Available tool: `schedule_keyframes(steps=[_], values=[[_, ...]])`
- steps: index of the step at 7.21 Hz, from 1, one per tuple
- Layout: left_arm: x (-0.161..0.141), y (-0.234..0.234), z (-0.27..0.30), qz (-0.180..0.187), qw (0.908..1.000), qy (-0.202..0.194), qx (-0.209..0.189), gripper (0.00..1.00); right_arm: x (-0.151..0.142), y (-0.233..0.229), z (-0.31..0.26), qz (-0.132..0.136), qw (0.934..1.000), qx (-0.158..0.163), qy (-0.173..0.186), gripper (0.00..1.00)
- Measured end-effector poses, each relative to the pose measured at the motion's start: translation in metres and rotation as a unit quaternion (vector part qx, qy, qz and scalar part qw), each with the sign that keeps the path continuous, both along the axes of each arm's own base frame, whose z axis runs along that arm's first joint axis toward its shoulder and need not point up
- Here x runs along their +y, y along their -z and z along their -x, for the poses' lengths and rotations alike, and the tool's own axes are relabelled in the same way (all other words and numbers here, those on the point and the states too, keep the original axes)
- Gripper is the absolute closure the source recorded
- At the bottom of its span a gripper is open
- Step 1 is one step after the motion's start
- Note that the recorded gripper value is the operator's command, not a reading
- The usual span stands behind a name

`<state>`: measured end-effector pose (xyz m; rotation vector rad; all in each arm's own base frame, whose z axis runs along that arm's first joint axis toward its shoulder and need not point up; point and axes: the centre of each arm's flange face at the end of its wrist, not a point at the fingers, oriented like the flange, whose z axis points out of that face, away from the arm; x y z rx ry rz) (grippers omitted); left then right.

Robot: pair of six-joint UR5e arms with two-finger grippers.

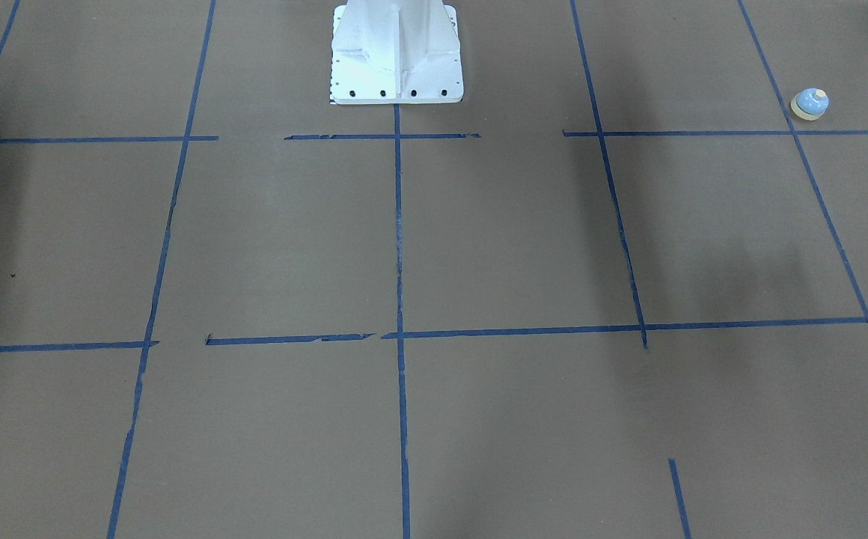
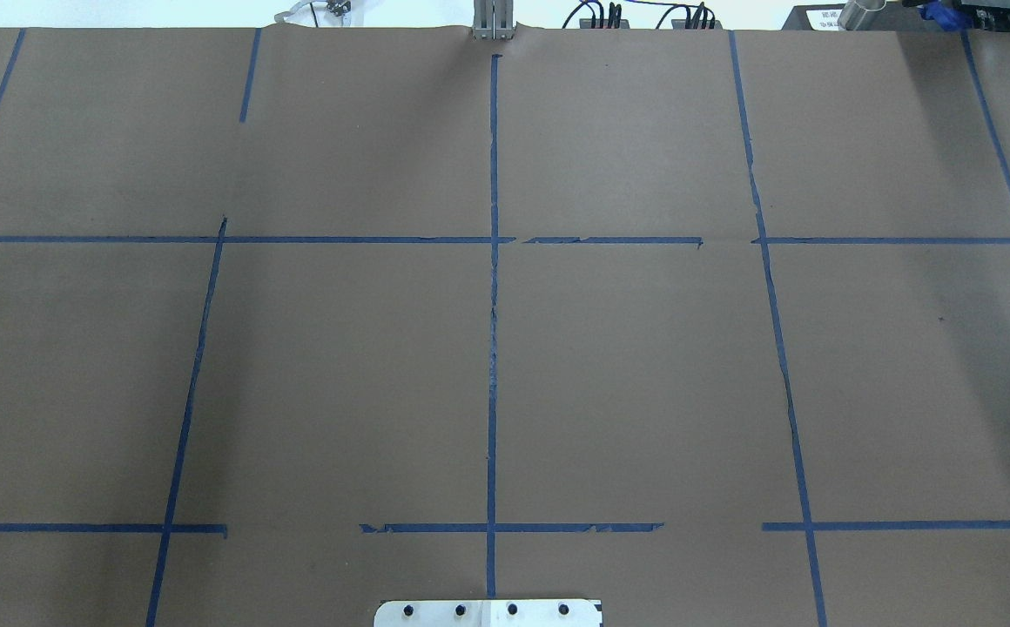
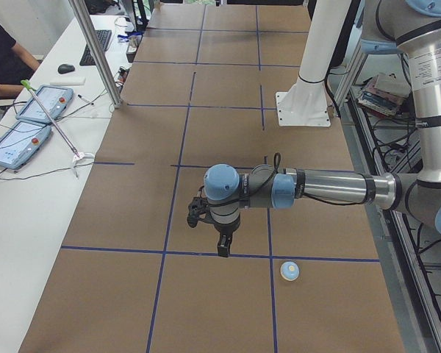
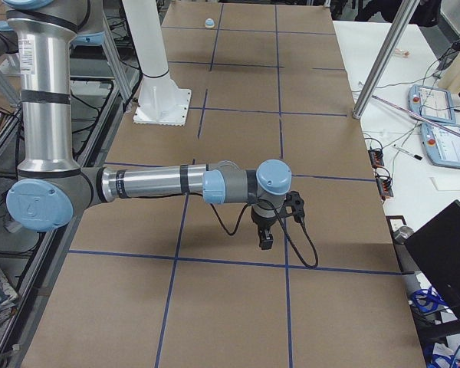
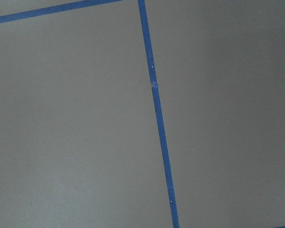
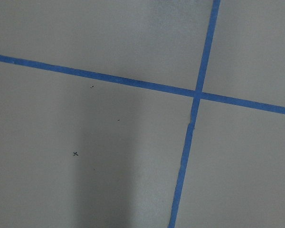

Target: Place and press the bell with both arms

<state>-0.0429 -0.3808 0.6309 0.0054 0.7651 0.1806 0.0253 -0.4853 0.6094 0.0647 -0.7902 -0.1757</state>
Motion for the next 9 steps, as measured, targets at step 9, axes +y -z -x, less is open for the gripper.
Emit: schedule_keyframes(steps=[9], values=[[-0.0015, -0.0049, -0.0018, 0.003, 1.0000, -0.001, -0.002, 0.00, 0.0034, 0.0017, 0.0004, -0.002, 1.0000, -0.005, -0.001, 0.00]])
